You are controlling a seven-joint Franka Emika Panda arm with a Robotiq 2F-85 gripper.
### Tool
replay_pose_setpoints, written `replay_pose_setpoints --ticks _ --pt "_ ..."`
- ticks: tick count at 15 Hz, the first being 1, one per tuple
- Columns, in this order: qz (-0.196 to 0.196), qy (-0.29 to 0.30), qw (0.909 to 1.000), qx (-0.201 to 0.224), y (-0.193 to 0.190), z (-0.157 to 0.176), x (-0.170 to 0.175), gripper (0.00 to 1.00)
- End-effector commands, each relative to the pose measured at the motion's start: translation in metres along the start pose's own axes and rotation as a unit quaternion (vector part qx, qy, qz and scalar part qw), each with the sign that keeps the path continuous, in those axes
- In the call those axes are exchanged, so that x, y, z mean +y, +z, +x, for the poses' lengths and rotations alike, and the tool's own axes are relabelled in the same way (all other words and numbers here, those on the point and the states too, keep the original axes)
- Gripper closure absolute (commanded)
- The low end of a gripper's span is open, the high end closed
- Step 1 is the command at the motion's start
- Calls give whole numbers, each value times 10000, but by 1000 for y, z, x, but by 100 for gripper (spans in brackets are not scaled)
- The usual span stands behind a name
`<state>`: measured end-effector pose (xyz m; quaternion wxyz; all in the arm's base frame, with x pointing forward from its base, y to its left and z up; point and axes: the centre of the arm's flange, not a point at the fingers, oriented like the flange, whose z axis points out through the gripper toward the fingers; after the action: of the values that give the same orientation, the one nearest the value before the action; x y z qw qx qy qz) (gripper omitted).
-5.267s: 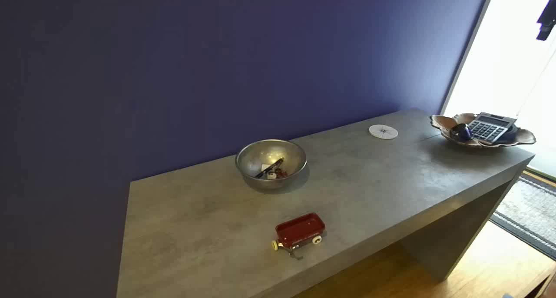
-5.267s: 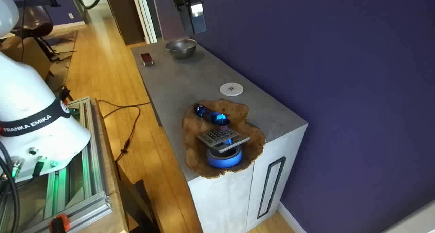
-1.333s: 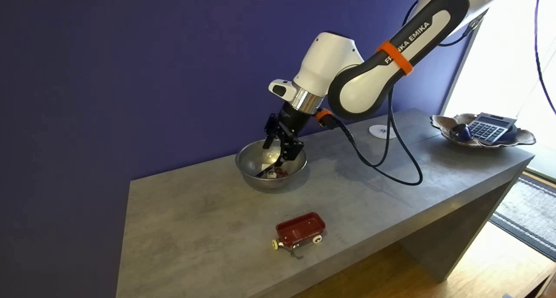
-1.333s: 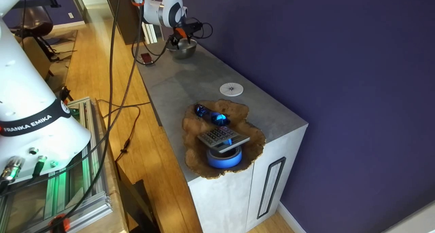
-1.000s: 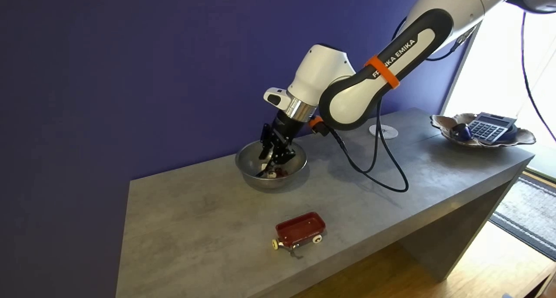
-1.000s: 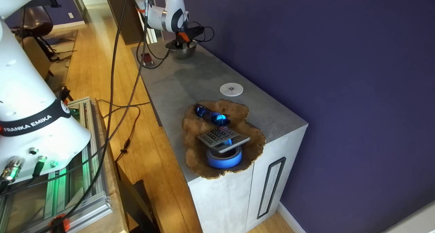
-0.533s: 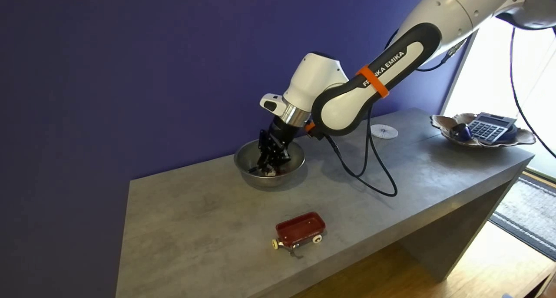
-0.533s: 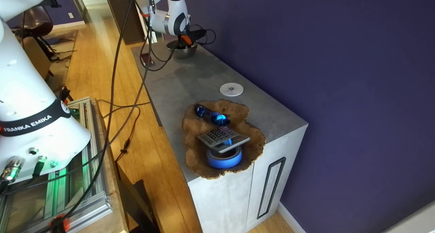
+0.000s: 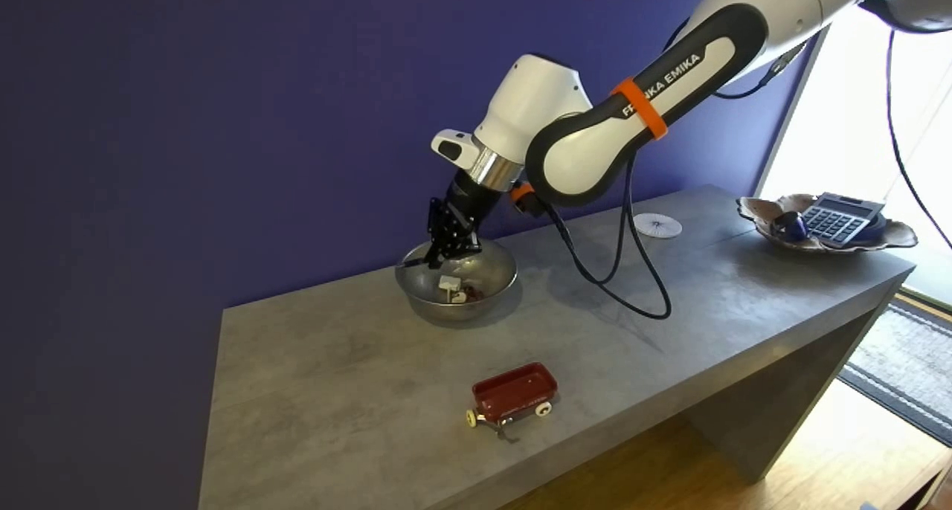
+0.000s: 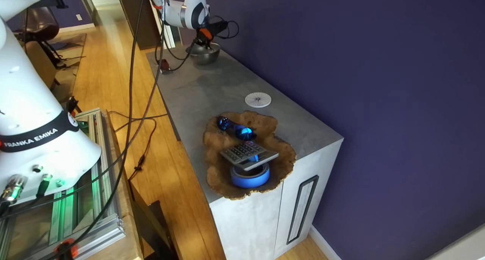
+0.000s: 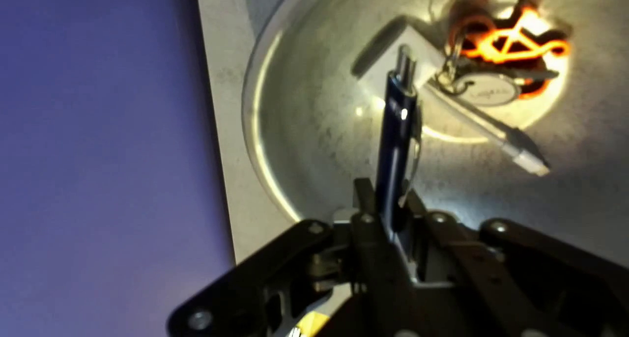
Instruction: Take the pen out of the bowl
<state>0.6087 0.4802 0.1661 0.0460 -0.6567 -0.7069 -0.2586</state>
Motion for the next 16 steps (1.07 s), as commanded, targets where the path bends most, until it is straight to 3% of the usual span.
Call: replay_pose_setpoints --ticks 1,5,11,16 --pt "54 -10 9998 -178 -68 25 -32 97" --pt "47 251 9991 -331 -119 35 -63 97" --pt "646 170 9976 184 -146 61 -132 97" --pt "872 1120 9878 -643 -151 27 -185 97"
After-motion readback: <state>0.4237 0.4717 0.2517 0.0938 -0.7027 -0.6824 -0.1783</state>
